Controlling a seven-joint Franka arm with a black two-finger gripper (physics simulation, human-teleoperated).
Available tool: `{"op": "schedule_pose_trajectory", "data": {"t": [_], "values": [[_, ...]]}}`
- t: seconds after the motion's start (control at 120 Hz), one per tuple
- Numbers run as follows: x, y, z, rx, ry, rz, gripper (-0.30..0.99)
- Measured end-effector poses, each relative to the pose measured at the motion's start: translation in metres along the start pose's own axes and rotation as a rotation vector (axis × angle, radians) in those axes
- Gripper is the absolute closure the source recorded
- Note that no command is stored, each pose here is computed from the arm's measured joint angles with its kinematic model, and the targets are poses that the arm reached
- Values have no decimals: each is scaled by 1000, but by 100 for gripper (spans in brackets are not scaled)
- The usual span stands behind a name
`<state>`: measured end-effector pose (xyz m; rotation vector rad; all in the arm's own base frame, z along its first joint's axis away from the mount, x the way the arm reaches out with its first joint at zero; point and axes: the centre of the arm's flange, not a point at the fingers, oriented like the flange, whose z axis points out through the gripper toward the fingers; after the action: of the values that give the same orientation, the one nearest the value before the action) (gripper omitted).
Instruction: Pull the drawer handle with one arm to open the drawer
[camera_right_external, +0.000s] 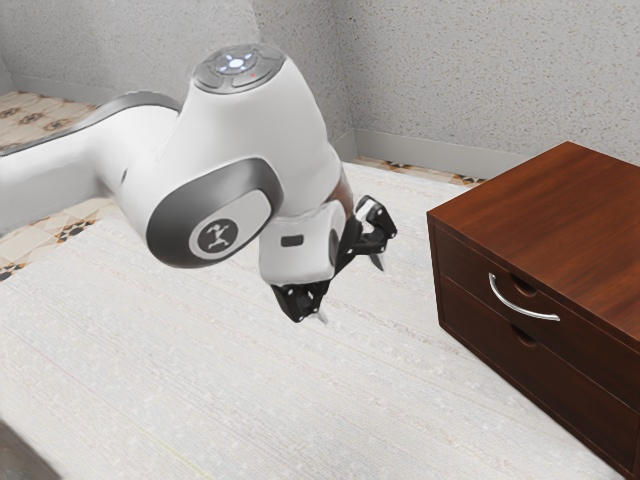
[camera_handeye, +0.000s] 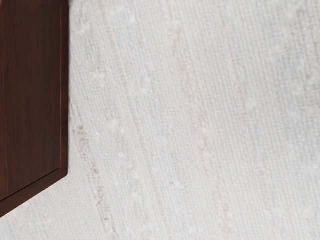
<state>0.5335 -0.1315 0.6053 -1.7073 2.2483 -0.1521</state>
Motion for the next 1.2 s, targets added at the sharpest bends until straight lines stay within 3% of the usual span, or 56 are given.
{"op": "schedule_pose_trajectory", "data": {"t": [0.283,1.008,1.2], "values": [[45,-9,19,62,28,82,0],[101,-45,40,232,66,163,0],[95,-54,57,226,57,153,0]]}}
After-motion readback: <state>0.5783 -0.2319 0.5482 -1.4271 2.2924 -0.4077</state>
